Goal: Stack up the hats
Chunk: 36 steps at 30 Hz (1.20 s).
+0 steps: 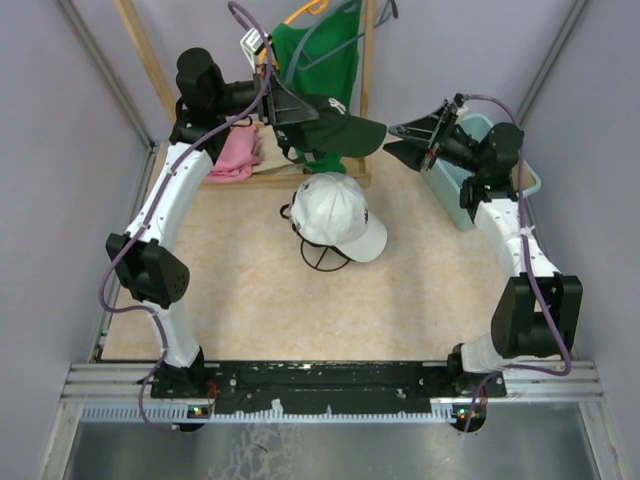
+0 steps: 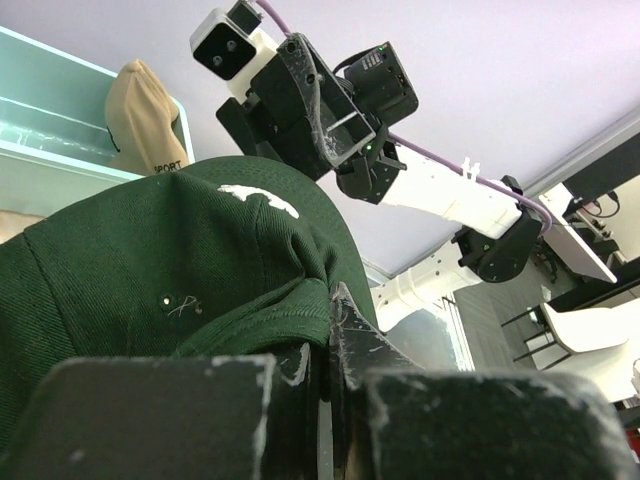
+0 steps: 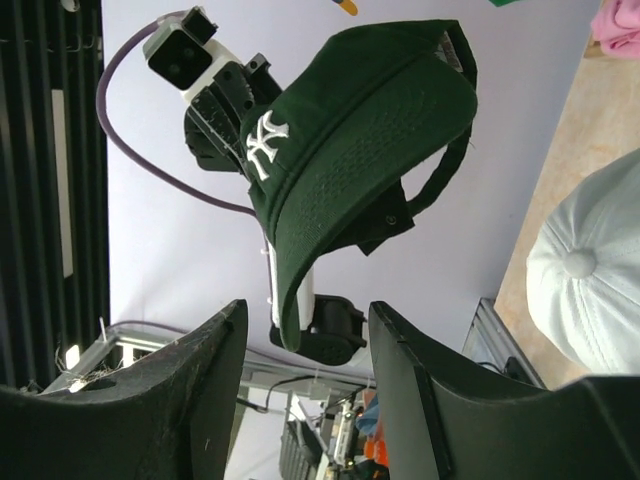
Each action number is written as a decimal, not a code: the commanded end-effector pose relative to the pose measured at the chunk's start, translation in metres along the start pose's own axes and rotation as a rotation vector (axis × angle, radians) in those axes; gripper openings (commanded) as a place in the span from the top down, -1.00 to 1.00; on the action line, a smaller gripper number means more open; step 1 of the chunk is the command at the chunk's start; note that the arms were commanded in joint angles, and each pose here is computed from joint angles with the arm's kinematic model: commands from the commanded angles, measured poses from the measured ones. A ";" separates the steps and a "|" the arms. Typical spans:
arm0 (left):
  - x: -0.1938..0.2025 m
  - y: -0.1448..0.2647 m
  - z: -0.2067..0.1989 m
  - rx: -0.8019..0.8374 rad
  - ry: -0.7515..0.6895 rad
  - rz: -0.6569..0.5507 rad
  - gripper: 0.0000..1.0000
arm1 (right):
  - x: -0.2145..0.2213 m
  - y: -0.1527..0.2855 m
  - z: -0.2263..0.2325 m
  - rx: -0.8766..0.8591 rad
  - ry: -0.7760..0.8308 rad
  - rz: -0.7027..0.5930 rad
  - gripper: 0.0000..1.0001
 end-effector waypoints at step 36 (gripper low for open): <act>0.004 -0.006 -0.001 0.047 -0.067 0.038 1.00 | -0.002 -0.029 0.020 -0.116 -0.047 0.089 0.36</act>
Point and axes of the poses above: each gripper's point midway between its finger pads, its own y axis back along the fingers, its own z axis along the line the jaws close on, x = y × z, the point moved 7 cm from there along y, back along the fingers, and after that the axes turned 4 degrees about y, right-handed, at the moved point
